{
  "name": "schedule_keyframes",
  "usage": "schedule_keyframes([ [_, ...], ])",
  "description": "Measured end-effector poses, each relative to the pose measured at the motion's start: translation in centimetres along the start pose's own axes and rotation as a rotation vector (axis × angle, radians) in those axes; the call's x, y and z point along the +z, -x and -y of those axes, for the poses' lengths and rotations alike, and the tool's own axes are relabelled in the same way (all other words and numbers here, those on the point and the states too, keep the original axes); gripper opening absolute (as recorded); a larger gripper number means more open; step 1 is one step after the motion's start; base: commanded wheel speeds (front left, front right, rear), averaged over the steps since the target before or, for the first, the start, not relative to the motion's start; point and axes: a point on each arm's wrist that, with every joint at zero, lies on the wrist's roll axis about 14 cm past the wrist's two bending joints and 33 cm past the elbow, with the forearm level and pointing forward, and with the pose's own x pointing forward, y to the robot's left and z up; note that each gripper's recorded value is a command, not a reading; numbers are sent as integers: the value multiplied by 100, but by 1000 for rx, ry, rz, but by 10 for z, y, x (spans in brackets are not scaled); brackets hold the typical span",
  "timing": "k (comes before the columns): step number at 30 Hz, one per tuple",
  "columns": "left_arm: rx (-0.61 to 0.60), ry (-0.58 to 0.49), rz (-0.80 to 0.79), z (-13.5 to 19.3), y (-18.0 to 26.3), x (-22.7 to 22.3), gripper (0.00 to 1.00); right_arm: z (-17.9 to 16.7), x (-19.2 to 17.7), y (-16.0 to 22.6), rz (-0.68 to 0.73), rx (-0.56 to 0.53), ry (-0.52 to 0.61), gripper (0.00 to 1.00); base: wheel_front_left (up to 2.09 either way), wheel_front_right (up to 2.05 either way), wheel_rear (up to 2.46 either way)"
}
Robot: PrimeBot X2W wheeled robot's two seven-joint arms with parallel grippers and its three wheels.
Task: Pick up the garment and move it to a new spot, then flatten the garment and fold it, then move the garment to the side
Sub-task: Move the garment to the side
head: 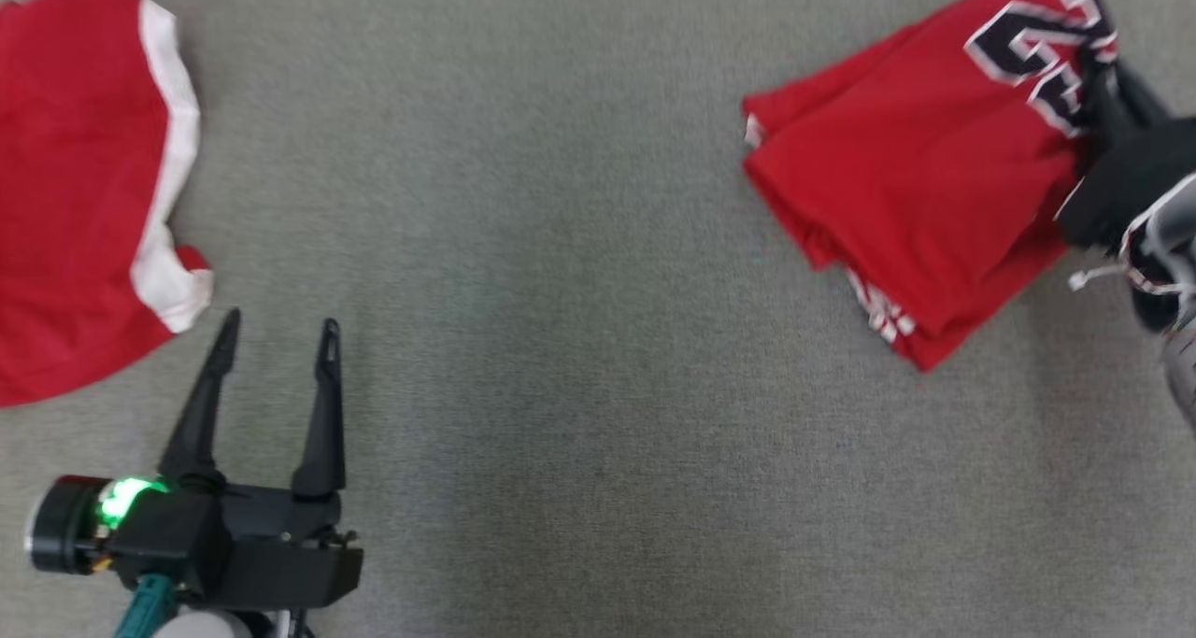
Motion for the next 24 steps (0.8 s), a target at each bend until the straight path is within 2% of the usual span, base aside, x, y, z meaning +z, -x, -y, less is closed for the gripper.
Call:
schedule_keyframes([
  [7, -59, -54, 6, -1, -27, -16, 100, 54, -1, -12, 4, -101, 45, 0, 0, 0, 0],
  [14, -142, -55, 9, 19, -48, -37, 100, 126, 4, 8, -18, -237, 148, 0, 0, 0, 0],
  [24, -222, -16, -24, 47, -63, -75, 100, 189, 13, 34, -88, -361, 285, 0, 0, 0, 0],
])
